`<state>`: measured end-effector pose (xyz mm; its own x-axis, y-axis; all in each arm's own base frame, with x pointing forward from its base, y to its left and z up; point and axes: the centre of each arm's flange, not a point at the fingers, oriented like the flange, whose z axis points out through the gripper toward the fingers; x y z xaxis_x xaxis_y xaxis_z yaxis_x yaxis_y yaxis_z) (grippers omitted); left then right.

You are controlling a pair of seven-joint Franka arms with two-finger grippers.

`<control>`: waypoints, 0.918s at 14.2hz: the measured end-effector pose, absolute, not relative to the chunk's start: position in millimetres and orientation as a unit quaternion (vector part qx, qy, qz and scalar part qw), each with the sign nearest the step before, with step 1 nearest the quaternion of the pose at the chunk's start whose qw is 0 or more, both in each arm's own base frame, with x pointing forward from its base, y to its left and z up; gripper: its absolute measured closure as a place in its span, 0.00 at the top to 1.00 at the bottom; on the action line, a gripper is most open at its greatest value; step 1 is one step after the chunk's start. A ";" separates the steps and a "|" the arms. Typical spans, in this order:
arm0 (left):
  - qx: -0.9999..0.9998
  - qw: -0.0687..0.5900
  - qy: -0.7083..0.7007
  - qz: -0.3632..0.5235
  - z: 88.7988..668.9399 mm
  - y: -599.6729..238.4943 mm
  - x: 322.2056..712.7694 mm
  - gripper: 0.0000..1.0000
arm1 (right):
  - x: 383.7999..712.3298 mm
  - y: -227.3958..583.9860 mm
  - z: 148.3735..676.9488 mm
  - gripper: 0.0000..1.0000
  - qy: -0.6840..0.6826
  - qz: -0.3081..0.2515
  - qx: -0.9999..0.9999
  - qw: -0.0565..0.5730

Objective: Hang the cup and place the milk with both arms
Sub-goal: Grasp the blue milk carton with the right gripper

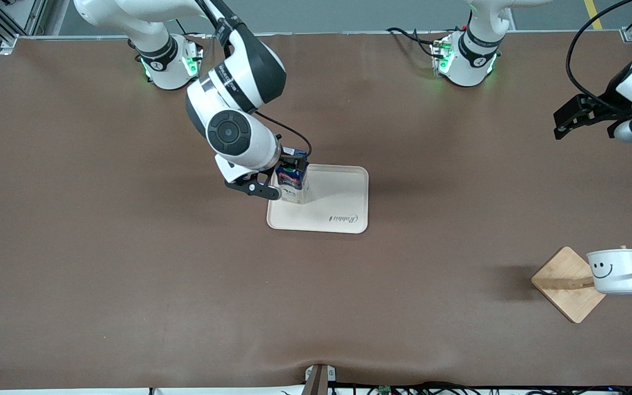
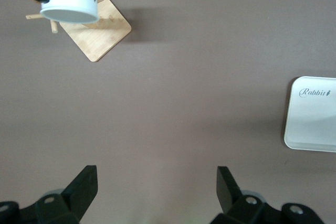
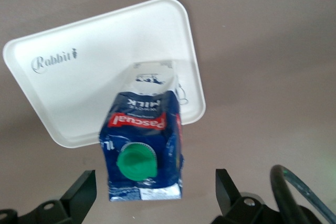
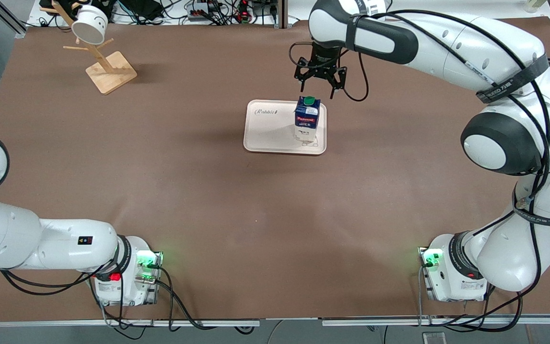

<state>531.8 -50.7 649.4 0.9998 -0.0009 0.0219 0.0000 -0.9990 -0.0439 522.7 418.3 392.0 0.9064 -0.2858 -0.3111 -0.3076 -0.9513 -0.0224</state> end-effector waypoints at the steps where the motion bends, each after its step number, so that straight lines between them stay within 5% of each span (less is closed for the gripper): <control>1: -1.000 0.022 -0.002 -0.012 650.3 -48.5 530.3 1.00 | 522.4 420.5 390.0 1.00 0.154 0.148 -0.976 0.039; 13: -1.000 0.021 -0.015 -0.016 635.6 -33.8 538.8 1.00 | 496.2 445.7 350.2 1.00 0.133 0.139 -0.981 0.023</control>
<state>538.8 -33.8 635.6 0.9990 0.0291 0.0329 0.0305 -0.9987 -0.0414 496.2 445.7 350.2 0.9258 -0.2544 -0.2795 -0.2673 -0.9636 -0.0084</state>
